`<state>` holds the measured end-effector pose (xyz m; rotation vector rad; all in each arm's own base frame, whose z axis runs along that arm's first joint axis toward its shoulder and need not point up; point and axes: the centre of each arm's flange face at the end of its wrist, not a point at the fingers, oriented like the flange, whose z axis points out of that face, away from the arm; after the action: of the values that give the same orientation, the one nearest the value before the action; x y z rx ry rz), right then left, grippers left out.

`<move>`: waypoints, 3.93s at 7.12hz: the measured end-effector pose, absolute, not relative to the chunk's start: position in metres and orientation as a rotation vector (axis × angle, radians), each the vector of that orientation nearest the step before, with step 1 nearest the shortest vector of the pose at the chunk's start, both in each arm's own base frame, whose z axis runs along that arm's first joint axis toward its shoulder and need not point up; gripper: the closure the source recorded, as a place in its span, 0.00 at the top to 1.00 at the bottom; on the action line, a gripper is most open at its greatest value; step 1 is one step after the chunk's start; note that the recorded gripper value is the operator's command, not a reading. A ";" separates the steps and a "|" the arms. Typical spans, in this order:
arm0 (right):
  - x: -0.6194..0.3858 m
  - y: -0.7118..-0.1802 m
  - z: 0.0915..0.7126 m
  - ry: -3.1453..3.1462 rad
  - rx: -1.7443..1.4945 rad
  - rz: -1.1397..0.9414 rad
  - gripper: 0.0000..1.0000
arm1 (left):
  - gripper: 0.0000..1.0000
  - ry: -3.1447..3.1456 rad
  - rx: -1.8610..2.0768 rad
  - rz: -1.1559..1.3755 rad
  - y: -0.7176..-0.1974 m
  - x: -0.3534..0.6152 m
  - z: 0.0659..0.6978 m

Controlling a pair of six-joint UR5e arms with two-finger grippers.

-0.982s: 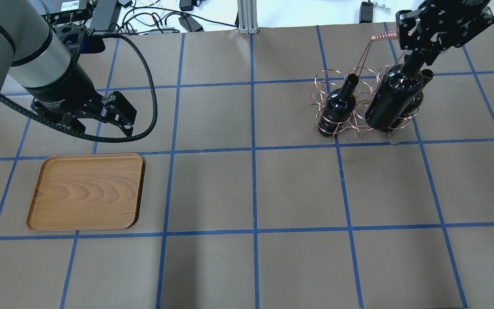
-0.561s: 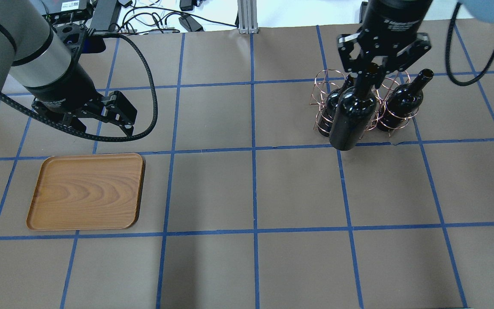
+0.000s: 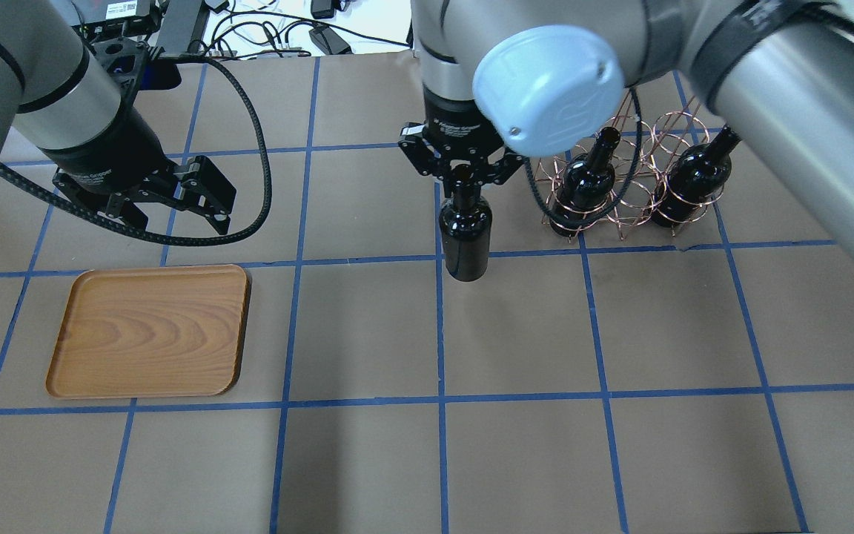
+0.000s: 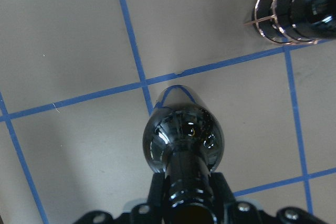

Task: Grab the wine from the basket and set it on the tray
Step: 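Pull the bottle out of the rack toward the tray with the right gripper, then stand the bottle upright on the table beside the tray with the right gripper, then open the right gripper and raise it back over the rack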

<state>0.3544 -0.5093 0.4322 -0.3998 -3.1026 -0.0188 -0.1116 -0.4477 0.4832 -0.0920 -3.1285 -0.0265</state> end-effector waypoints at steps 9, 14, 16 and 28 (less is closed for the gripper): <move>0.493 -0.488 0.404 -3.138 -0.822 0.015 0.00 | 1.00 -3.135 -0.068 0.039 -0.453 -0.107 0.488; 0.504 -0.499 0.402 -3.145 -0.858 0.032 0.24 | 1.00 -3.172 0.077 0.054 -0.460 -0.057 0.495; 0.506 -0.499 0.400 -3.148 -0.869 0.020 1.00 | 1.00 -3.186 0.136 0.034 -0.462 -0.021 0.493; 0.300 -0.519 0.500 -3.164 -0.290 0.016 1.00 | 1.00 -3.249 0.001 0.024 -0.475 -0.037 0.486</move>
<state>0.3000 -0.5194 0.4999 -0.2902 -3.1640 0.0158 -0.0367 -0.4752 0.4862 0.0012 -3.2487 0.0239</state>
